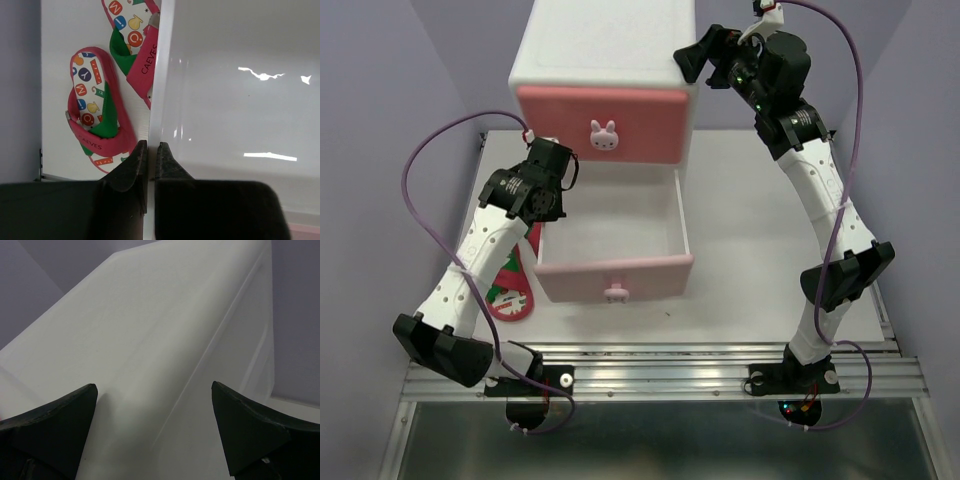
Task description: Place and organize the shoes in the shoe cabinet
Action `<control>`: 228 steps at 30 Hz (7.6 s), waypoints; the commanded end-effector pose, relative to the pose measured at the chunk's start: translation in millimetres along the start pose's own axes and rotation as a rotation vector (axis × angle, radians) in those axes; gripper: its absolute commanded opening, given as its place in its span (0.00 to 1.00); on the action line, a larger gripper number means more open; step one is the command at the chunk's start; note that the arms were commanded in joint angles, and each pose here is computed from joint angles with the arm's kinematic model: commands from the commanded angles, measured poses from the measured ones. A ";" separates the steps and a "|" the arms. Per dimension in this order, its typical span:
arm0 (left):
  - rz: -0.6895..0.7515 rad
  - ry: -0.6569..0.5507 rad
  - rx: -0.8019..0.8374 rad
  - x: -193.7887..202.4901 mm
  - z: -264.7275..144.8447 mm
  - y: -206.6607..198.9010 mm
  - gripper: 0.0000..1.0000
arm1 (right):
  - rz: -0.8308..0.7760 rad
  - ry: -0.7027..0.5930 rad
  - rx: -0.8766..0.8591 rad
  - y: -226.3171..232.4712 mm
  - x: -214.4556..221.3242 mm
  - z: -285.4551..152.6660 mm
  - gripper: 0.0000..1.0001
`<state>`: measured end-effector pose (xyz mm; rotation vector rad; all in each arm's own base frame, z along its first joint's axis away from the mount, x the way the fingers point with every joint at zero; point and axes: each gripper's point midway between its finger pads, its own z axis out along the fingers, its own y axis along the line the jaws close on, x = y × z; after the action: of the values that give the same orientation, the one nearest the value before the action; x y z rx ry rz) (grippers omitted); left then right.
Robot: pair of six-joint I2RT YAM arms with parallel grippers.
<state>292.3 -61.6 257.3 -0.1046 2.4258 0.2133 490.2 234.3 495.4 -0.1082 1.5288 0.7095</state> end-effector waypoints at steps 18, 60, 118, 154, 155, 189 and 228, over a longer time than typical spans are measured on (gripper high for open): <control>-0.205 -0.209 -0.136 -47.6 -29.4 37.6 0.81 | -0.061 0.327 0.105 -44.9 97.2 -10.7 1.00; -0.859 0.288 -0.012 23.5 169.7 70.9 0.97 | -0.040 0.293 0.126 -38.2 80.3 -32.6 1.00; -0.817 -0.301 0.379 -73.5 -114.1 70.2 0.00 | -0.104 0.310 0.153 -48.9 87.8 -38.0 1.00; -1.139 -0.383 0.491 -77.3 -125.8 62.8 0.00 | -0.097 0.351 0.163 -54.4 106.2 -46.2 1.00; -1.150 -0.371 0.494 -71.1 -120.9 60.2 0.00 | -0.098 0.355 0.165 -55.3 107.7 -46.5 1.00; -0.881 -0.010 0.629 -5.0 -54.8 -107.2 0.00 | -0.116 0.406 0.235 -70.3 129.3 -76.1 1.00; -0.718 0.133 0.607 10.6 18.9 -218.4 0.48 | -0.162 0.312 0.356 -85.9 100.3 -85.3 1.00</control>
<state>315.5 -263.5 171.0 -0.7503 2.3734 -0.7866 443.2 159.2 332.5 -0.0685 1.9929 0.2978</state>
